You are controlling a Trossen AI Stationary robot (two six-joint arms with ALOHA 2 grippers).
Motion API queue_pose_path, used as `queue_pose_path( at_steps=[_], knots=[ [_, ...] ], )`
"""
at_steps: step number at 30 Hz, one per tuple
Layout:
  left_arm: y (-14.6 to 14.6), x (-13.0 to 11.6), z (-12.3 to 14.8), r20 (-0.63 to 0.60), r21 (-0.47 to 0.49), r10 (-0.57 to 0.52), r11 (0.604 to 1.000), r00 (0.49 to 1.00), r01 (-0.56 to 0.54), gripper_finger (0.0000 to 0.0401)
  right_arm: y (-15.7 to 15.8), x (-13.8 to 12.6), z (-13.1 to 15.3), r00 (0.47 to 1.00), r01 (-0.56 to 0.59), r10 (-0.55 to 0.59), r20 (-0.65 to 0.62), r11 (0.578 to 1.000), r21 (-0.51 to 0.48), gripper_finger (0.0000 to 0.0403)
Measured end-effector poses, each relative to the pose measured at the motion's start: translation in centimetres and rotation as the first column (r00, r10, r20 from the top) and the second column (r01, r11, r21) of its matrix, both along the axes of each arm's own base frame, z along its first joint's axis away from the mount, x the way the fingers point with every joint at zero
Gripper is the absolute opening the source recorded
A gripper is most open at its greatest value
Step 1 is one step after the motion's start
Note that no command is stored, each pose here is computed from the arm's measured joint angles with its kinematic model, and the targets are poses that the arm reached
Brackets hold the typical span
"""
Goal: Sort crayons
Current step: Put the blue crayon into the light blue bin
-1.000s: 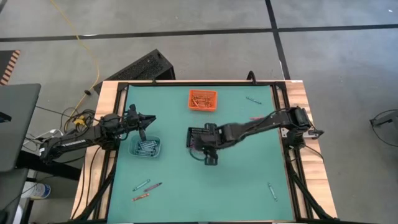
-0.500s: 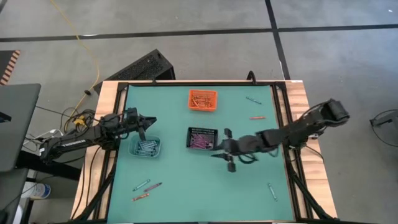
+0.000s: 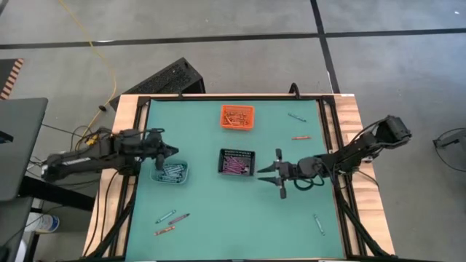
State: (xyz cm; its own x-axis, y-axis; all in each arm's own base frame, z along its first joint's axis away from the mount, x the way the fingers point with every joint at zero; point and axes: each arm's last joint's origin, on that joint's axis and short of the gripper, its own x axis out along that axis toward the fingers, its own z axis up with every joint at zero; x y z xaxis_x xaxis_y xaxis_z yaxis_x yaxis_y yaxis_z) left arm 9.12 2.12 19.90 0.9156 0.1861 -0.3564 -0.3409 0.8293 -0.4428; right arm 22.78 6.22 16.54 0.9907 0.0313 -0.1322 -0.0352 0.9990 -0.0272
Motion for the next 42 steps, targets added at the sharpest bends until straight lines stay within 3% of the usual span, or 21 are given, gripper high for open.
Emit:
queue_pose_path(
  at_steps=[5, 8, 14, 21, 26, 32, 37, 42],
  knots=[
    [-1.5, 1.1, 3.7, -0.068, -0.047, -0.111, 0.993, 0.992, 0.108, 0.0001, 0.0, 0.0, 0.0, 1.0, -0.009, 0.009, 0.004, 0.998, -0.061, 0.0113],
    [-2.8, 2.5, 4.5, -0.166, -0.041, -0.147, 0.989, 0.975, 0.142, 0.0, -0.1, -0.1, 0.1, 1.0, 0.001, 0.002, 0.016, 0.988, -0.151, 0.0113],
    [-6.5, 5.0, 4.1, -0.386, -0.135, -0.282, 0.959, 0.878, 0.249, 0.0, -1.5, -0.4, 0.8, 0.994, 0.108, -0.097, 0.058, 0.971, -0.215, 0.0113],
    [-11.3, 5.2, 3.4, -0.491, -0.388, -0.445, 0.882, 0.749, 0.269, 0.0, -3.9, -1.8, -0.4, 0.979, 0.186, -0.17, 0.111, 0.969, -0.164, 0.0113],
    [-14.7, 4.7, 2.4, -0.511, -0.492, -0.52, 0.83, 0.684, 0.263, 0.0, -4.4, -2.5, -0.2, 0.973, 0.154, -0.132, 0.188, 0.982, -0.111, 0.0113],
    [-18.1, 4.9, 0.9, -0.498, -0.511, -0.58, 0.797, 0.645, 0.322, 0.0, -4.3, -2.3, 0.3, 0.971, 0.127, -0.101, 0.219, 0.986, -0.109, 0.0113],
    [-19.1, 5.2, -1.0, -0.58, -0.507, -0.561, 0.816, 0.591, 0.276, 0.001, -4.2, -1.9, 0.7, 0.967, 0.126, -0.099, 0.236, 0.987, -0.104, 0.0113],
    [-19.4, 5.6, -2.2, -0.626, -0.45, -0.54, 0.839, 0.563, 0.305, 0.0049, -4.2, -1.8, 0.6, 0.97, 0.123, -0.099, 0.22, 0.988, -0.098, 0.0113]
  ],
)
